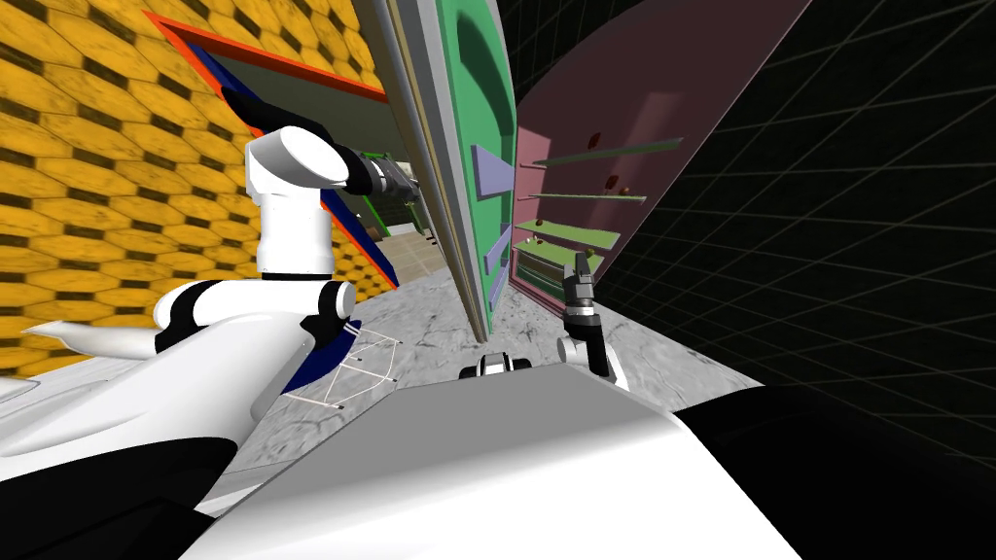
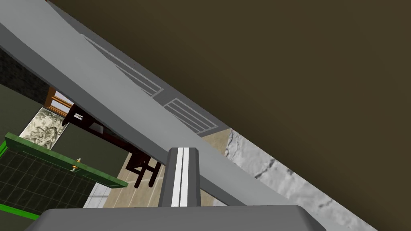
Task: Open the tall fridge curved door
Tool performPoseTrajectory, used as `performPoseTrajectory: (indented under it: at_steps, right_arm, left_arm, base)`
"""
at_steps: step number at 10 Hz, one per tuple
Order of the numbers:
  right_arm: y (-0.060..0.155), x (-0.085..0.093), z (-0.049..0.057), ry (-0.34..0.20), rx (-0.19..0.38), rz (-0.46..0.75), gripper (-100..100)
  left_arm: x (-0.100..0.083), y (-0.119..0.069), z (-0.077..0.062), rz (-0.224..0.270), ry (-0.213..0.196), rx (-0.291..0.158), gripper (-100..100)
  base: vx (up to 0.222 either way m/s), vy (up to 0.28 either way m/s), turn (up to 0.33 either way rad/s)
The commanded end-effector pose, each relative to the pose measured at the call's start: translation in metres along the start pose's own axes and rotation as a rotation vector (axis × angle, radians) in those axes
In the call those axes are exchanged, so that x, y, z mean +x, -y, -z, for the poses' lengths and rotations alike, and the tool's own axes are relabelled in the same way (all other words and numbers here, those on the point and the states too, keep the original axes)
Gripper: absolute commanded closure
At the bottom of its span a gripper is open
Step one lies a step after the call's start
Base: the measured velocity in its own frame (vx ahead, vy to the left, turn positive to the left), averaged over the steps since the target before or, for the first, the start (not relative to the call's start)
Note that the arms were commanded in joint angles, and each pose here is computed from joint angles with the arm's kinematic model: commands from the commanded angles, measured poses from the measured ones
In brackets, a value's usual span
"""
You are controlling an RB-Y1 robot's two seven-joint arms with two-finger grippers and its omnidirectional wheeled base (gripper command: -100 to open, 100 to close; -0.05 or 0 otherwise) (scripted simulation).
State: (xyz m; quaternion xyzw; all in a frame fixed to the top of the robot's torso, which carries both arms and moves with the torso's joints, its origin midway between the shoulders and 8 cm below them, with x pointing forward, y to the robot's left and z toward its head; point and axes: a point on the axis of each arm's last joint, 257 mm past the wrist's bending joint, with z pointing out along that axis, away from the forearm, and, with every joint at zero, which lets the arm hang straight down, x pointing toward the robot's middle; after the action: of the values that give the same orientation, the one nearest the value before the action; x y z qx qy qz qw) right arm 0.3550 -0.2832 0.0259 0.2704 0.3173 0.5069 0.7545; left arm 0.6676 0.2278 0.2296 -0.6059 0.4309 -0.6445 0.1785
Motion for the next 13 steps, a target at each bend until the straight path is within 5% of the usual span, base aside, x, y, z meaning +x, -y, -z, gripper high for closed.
performPoseTrajectory:
  at_steps: [1, 7, 12, 13]
  right_arm:
    - [0.0, 0.0, 0.0, 0.0, 0.0, 0.0, 0]
    - [0.0, 0.0, 0.0, 0.0, 0.0, 0.0, 0]
    - [0.0, 0.0, 0.0, 0.0, 0.0, 0.0, 0]
    - [0.0, 0.0, 0.0, 0.0, 0.0, 0.0, 0]
  left_arm:
    - [0.0, -0.007, -0.007, -0.004, -0.014, 0.004, -100]
    - [0.0, -0.018, -0.017, -0.011, -0.04, 0.017, -100]
    - [0.038, 0.018, 0.02, -0.006, -0.056, 0.009, -100]
    - [0.034, 0.016, 0.016, -0.006, -0.055, 0.012, -100]
  base:
    - [-0.004, 0.041, -0.045]
    - [0.012, 0.061, -0.04]
    - [0.065, -0.018, 0.036]
    - [0.038, -0.014, 0.011]
